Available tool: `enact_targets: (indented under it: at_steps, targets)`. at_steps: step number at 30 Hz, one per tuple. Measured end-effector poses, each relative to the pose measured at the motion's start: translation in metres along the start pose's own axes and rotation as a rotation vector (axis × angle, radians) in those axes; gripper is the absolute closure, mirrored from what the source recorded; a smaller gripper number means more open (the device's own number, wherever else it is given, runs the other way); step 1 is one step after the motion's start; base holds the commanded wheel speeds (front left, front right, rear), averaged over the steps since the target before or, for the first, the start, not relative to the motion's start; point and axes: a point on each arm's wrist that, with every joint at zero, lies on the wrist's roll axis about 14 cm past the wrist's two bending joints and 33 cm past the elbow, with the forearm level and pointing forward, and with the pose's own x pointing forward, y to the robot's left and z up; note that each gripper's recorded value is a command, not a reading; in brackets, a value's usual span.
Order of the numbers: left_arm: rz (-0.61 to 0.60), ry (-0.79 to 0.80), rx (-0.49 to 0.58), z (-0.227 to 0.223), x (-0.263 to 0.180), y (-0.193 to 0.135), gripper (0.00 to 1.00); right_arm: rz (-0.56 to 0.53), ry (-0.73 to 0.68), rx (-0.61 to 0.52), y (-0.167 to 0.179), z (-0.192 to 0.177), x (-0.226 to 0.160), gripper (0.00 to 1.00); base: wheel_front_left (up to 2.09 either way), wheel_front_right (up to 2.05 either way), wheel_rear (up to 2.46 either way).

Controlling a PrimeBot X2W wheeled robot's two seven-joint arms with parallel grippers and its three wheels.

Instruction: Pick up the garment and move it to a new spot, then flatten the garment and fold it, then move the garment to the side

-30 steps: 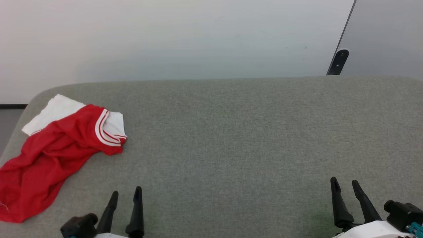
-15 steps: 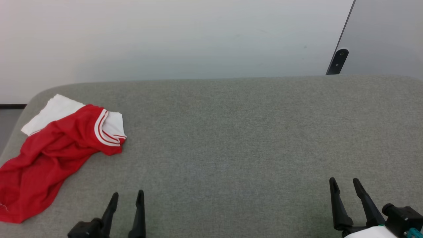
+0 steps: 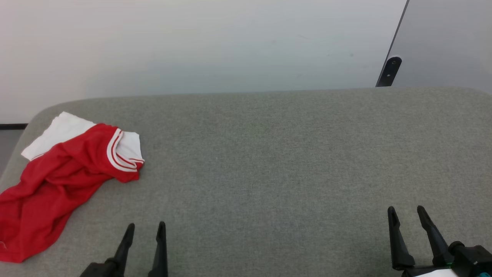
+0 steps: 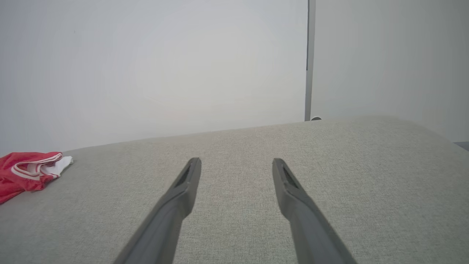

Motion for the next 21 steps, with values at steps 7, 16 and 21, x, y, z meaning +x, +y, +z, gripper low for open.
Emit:
enact_targets:
  at_steps: [7, 16, 21]
  targets:
    - [-0.013, -0.01, 0.047, 0.0014, -0.0003, -0.0003, 0.0, 0.006, -0.016, -0.046, 0.0001, 0.0039, -0.0011, 0.0, 0.0, 0.0, 0.0]
    - [-0.036, -0.003, 0.1, -0.0029, -0.0021, -0.0033, 0.0, 0.004, -0.029, -0.086, -0.002, 0.0061, -0.0012, 0.0, 0.0, 0.0, 0.0]
    - [-0.044, -0.011, 0.124, -0.0016, -0.0031, -0.0044, 0.0, 0.011, -0.034, -0.115, -0.0011, 0.0069, -0.0011, 0.0, 0.0, 0.0, 0.0]
